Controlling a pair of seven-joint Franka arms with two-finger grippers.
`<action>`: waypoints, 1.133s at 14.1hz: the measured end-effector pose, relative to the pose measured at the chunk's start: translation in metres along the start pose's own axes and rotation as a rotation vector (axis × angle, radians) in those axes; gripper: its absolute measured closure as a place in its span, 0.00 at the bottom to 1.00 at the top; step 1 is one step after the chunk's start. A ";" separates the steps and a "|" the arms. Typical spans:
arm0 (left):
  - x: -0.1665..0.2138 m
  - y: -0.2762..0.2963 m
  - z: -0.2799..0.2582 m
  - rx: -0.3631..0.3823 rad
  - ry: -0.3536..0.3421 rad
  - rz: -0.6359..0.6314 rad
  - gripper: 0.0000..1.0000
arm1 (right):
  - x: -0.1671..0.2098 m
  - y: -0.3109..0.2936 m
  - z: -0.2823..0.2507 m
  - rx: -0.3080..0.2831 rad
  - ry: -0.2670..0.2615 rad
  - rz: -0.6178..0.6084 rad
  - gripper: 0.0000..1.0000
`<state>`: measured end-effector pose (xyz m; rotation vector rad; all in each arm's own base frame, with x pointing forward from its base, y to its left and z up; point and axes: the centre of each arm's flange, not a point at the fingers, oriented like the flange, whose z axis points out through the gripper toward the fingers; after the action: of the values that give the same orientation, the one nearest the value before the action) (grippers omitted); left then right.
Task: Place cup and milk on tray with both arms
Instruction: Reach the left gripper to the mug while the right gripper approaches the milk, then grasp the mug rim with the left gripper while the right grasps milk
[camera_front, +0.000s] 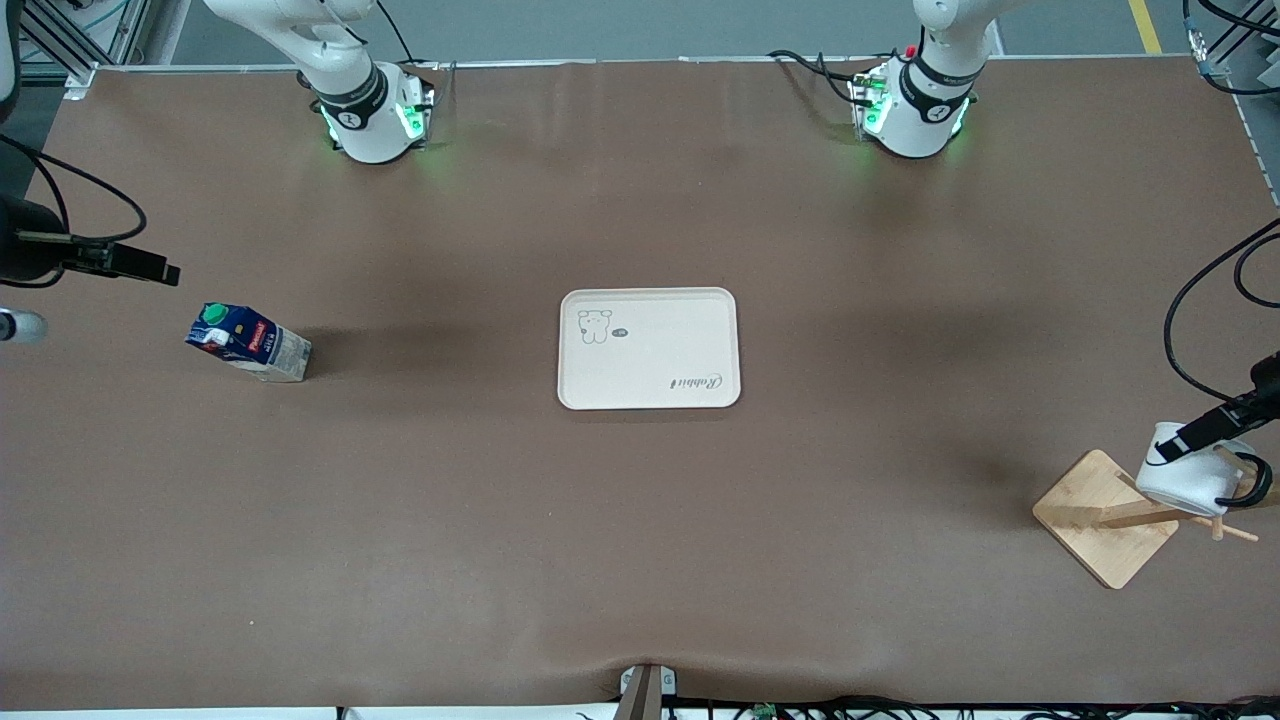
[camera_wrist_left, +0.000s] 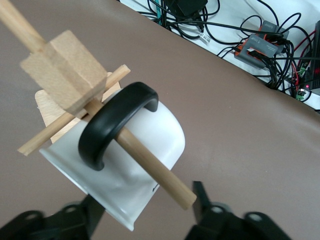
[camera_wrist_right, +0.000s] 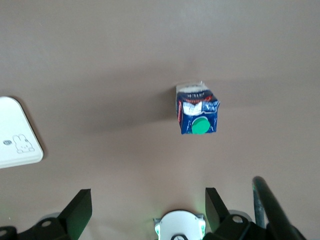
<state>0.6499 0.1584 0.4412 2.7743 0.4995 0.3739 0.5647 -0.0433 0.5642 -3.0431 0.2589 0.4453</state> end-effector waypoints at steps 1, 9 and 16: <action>0.000 0.001 0.000 0.000 -0.001 0.002 0.39 | 0.004 0.000 0.009 -0.003 -0.029 0.002 0.00; -0.002 0.002 0.003 -0.001 -0.006 0.007 0.62 | 0.010 -0.001 0.040 -0.018 -0.180 0.004 0.00; -0.004 0.010 0.003 -0.008 -0.013 0.052 0.91 | 0.024 0.004 0.059 -0.021 -0.218 0.016 0.00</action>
<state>0.6500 0.1475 0.4410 2.7844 0.4226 0.3684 0.5700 -0.0462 0.5007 -2.9796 0.2678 0.7775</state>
